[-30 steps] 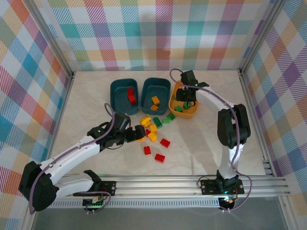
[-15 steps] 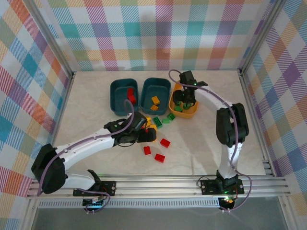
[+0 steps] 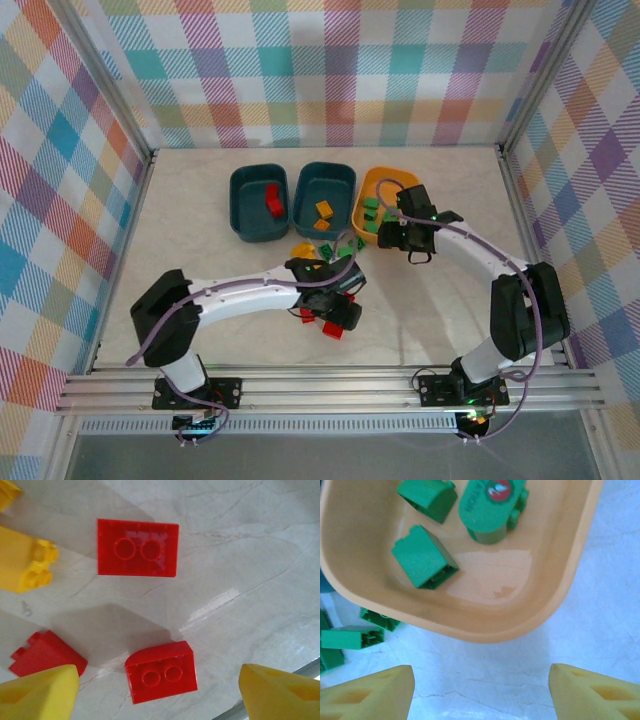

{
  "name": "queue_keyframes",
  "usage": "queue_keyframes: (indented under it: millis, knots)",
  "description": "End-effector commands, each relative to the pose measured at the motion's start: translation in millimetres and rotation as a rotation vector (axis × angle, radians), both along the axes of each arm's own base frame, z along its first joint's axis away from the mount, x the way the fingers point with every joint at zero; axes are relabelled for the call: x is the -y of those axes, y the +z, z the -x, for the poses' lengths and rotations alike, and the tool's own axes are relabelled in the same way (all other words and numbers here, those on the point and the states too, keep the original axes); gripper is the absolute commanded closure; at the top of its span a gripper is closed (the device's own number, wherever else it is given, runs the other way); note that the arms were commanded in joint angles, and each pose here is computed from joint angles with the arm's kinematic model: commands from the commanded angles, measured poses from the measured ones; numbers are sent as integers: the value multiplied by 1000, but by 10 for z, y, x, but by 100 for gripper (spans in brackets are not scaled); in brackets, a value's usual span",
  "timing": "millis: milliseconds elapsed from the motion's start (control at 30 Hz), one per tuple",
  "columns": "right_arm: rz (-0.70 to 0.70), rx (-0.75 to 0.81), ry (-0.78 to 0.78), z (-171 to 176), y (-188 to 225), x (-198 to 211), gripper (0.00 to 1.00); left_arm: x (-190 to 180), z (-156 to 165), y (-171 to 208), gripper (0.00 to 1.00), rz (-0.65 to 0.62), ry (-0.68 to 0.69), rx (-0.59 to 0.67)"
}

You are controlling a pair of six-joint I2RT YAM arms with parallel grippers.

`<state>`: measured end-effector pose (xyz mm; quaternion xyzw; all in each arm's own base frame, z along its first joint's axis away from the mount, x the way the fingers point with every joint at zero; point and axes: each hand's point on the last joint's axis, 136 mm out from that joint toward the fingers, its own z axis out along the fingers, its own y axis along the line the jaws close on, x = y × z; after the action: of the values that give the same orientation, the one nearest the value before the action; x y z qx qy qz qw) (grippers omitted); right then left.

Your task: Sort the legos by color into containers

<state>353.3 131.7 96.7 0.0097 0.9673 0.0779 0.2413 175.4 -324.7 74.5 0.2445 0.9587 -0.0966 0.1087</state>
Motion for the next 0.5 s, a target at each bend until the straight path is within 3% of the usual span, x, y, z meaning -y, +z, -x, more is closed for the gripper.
queue_keyframes:
  millis: [0,200,467]
  knots:
    - [-24,53,-20,-26,123,-12,28,-16,168,-123,17,-75,-21,-68]
    - [-36,56,-24,-33,97,-25,27,-148,123,-312,19,-210,46,-51]
    - [-46,47,-32,-15,28,-31,26,-61,264,-439,24,-207,27,-119]
